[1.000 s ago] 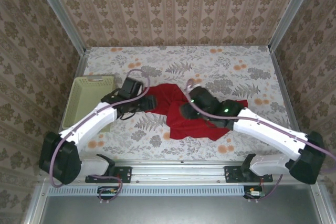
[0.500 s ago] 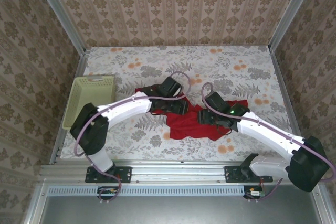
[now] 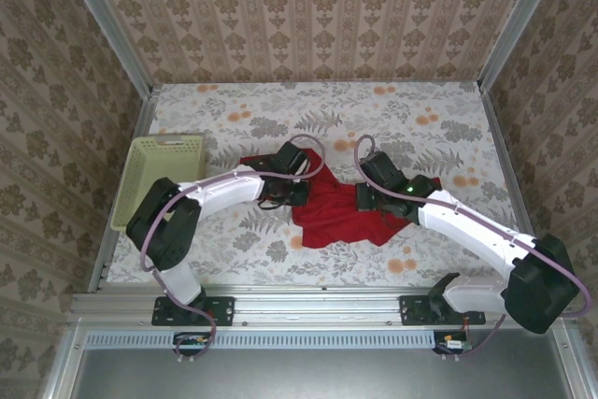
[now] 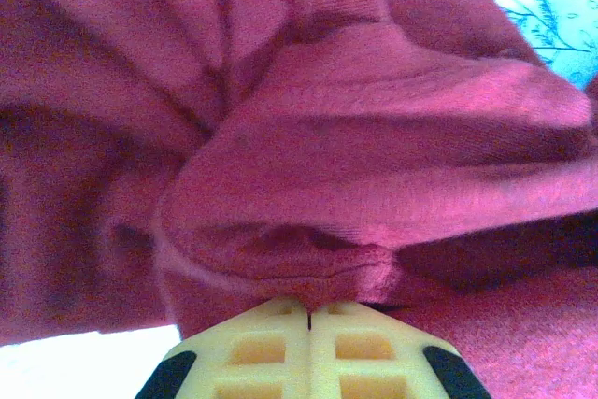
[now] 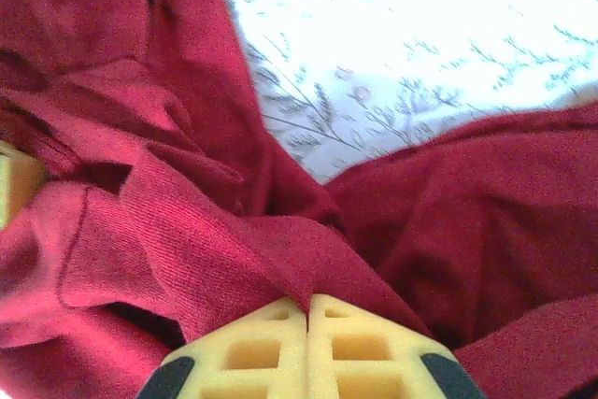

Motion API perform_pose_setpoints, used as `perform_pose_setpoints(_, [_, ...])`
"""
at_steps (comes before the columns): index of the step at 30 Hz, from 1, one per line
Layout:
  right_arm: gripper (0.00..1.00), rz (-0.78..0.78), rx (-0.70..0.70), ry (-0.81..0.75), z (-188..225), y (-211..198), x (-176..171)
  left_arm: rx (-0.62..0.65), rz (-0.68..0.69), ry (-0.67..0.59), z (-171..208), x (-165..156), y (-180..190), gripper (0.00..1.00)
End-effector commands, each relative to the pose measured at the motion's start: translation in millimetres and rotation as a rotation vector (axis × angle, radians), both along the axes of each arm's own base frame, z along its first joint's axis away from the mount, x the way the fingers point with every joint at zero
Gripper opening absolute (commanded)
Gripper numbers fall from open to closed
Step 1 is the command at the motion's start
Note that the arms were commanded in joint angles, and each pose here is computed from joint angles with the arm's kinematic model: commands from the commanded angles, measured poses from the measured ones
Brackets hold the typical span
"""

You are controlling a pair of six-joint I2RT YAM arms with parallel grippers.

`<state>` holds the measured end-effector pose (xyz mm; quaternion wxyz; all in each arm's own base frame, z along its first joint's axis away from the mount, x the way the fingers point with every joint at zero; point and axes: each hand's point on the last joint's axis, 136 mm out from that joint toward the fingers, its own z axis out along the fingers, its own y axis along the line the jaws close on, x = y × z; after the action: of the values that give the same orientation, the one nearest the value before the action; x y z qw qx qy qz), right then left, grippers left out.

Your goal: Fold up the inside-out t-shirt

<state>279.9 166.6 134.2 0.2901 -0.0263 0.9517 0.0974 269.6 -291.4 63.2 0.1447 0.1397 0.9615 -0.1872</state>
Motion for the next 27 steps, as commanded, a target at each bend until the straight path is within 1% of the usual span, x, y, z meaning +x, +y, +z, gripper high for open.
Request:
perform_pose_setpoints(1, [0.0,0.116,0.168,-0.15,56.1,38.0,18.7,-0.031,0.07,-0.108,32.8,12.1,23.4,0.0])
perform_pose_setpoints(5, [0.0,0.22,0.267,-0.252,95.3,66.0,19.9,-0.057,0.176,-0.2,60.1,16.6,67.0,0.0])
perform_pose_setpoints(7, [0.0,0.213,0.273,-0.278,104.1,63.9,20.9,-0.059,0.227,-0.243,70.8,15.5,90.3,0.0])
perform_pose_setpoints(10, [0.0,0.158,0.225,-0.265,98.4,46.9,22.9,-0.061,0.295,-0.292,82.5,10.7,120.9,0.0])
perform_pose_setpoints(12, [0.0,0.135,0.195,-0.238,84.8,37.5,20.0,-0.059,0.323,-0.306,85.1,6.8,134.4,0.0])
perform_pose_setpoints(15, [0.0,0.086,0.194,-0.185,59.9,26.7,15.8,-0.062,0.328,-0.291,79.6,1.7,140.5,0.0])
perform_pose_setpoints(18, [0.0,0.041,0.175,-0.122,33.1,19.4,16.5,-0.063,0.312,-0.234,63.0,-1.8,135.0,0.0])
perform_pose_setpoints(22, [0.01,0.019,0.138,-0.074,21.8,21.1,37.7,-0.086,0.228,-0.137,43.2,-6.6,113.4,0.0])
perform_pose_setpoints(23, [0.08,0.02,0.123,-0.076,23.9,23.3,46.9,-0.084,0.198,-0.127,41.6,-7.5,107.5,0.0])
perform_pose_setpoints(24, [0.17,0.016,0.107,-0.076,25.8,23.4,54.8,-0.086,0.164,-0.123,42.4,-8.6,100.8,0.04])
perform_pose_setpoints(25, [0.29,0.011,0.075,-0.052,19.8,23.4,62.0,-0.076,0.125,-0.119,43.1,-11.1,94.4,0.1])
perform_pose_setpoints(26, [0.38,0.013,0.051,-0.046,20.8,23.6,68.4,-0.053,0.092,-0.13,45.5,-12.3,90.3,0.19])
perform_pose_setpoints(27, [0.44,0.02,0.037,-0.047,23.1,25.3,72.7,-0.03,0.064,-0.144,47.5,-13.8,87.6,0.28])
